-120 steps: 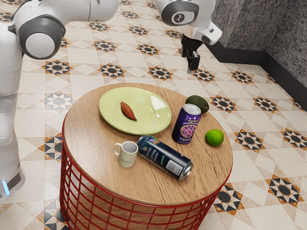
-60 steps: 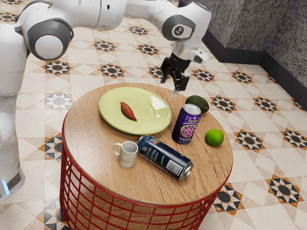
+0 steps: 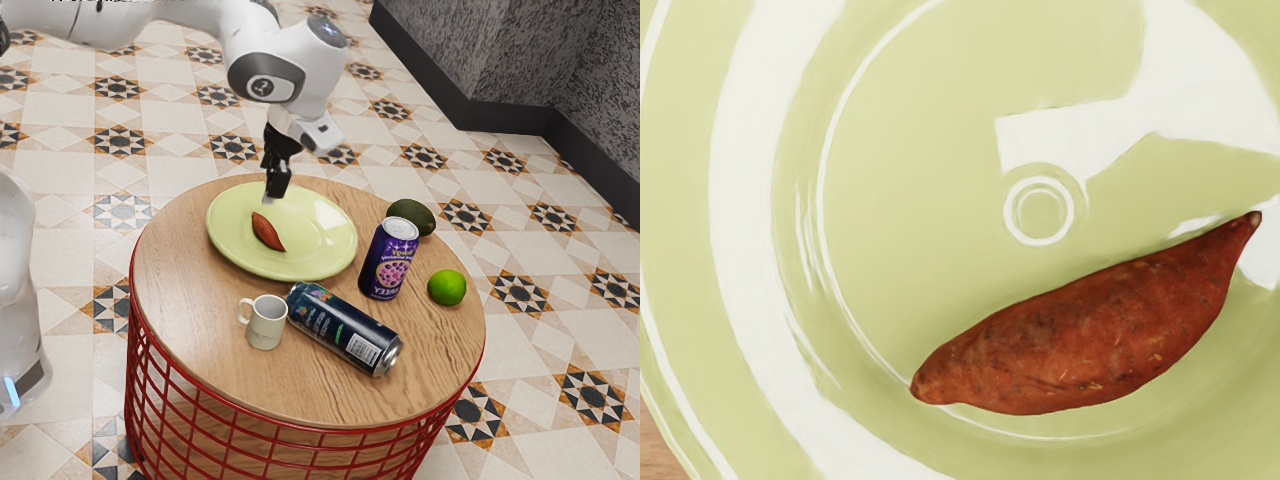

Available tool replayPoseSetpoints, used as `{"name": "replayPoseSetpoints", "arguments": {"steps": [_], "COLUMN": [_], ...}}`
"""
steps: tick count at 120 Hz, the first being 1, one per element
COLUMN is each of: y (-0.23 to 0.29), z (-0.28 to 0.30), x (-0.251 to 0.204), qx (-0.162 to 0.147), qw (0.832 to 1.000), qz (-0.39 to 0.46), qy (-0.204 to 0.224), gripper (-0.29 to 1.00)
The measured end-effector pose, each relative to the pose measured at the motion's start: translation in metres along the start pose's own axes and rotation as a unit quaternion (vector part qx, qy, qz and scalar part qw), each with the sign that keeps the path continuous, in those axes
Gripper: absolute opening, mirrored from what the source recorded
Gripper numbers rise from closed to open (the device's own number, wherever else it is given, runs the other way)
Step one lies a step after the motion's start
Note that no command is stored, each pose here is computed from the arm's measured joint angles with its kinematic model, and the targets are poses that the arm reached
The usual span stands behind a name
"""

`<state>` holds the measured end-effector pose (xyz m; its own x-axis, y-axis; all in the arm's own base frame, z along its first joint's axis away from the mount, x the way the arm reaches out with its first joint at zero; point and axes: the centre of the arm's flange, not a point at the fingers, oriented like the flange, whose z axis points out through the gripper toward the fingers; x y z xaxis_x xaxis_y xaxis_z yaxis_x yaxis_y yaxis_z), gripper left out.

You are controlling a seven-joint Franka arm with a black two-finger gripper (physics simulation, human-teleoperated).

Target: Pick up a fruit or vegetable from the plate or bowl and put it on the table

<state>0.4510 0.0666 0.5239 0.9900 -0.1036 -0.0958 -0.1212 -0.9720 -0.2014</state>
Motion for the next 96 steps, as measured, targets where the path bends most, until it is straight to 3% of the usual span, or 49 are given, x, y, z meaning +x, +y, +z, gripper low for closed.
{"name": "replayPoseSetpoints", "arguments": {"steps": [20,38,43,52,60,72,82,96], "y": [-0.003,0.004,0.003,0.006,-0.011,0.006,0.004,-0.005], "z": [0.010,-0.015,-0.015,-0.013,0.005,0.016,0.013,0.015], "x": [0.007,0.017,0.016,0.016,0.010,0.011,0.010,0.007], "qx": [-0.012,-0.030,-0.034,-0.003,-0.020,-0.030,-0.014,-0.015], "qw": [0.999,0.995,0.993,0.996,0.997,0.998,0.999,0.999], "qz": [0.033,-0.057,-0.078,-0.054,-0.063,-0.053,-0.022,0.004], "qy": [0.037,0.081,0.077,0.068,0.049,0.032,0.032,0.028], "gripper": [0.70,0.70,0.70,0.70,0.70,0.70,0.70,0.70]}}
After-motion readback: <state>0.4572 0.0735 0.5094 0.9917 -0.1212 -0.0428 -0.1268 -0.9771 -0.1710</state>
